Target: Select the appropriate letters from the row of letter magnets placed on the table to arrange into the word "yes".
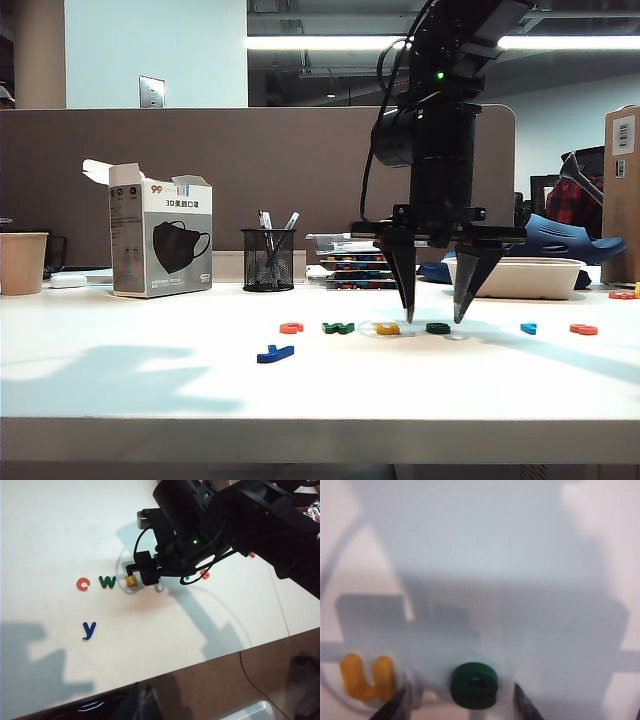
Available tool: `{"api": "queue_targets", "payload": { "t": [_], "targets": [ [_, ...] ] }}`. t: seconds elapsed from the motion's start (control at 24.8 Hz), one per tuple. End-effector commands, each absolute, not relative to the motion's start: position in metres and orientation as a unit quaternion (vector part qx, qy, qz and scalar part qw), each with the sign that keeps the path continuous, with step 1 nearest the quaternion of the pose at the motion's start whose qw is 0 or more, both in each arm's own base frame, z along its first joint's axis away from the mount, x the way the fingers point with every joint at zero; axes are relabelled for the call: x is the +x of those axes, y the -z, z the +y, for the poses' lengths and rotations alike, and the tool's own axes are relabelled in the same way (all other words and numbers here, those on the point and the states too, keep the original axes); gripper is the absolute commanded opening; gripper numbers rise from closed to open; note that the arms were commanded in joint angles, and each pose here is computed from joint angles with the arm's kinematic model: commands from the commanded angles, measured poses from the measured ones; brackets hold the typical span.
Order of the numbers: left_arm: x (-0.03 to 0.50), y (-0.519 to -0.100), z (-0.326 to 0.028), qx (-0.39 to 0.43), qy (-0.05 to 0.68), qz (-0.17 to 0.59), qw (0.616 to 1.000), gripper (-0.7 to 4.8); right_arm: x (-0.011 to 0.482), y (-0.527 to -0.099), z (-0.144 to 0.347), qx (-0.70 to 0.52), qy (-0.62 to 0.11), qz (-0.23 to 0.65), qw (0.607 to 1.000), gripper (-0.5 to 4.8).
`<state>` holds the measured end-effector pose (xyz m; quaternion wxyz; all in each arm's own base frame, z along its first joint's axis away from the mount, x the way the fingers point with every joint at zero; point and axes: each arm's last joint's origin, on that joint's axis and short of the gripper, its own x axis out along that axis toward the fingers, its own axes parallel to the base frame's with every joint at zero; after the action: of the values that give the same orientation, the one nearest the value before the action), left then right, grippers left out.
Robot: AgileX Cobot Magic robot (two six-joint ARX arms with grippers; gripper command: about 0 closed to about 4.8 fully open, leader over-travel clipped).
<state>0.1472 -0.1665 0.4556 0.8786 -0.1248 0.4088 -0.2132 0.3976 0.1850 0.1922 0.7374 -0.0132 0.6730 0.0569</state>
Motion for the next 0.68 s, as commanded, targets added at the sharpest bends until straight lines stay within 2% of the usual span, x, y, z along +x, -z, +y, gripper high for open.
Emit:
{"api": "queue_targets", "payload": {
  "t": [0.04, 0.36, 0.56, 0.68],
  "targets": [
    [0.147, -0.458, -0.166, -0.127, 0.217, 0.401, 0.881, -0.05, 0.398, -0.193, 0.185, -0.009, -0.058, 0.673, 0.738, 2.52],
    [0.147, -0.458, -0.166, -0.127, 0.216, 0.401, 0.881, -0.05, 0.398, -0.177, 0.186, -0.017, -0.050, 0.697, 0.716, 2.52],
    [0.147, -0.458, -0.166, -0.127, 0.217, 0.401, 0.881, -0.05, 0.398, -0.176, 0.185, -0.019, -0.048, 0.698, 0.715, 2.51],
    [0.147, -0.458, -0.166, -0.127, 0.217, 0.401, 0.881, -0.05, 0.398, -0.175, 0.186, -0.019, -0.048, 0.697, 0.715, 2.11]
  ]
}}
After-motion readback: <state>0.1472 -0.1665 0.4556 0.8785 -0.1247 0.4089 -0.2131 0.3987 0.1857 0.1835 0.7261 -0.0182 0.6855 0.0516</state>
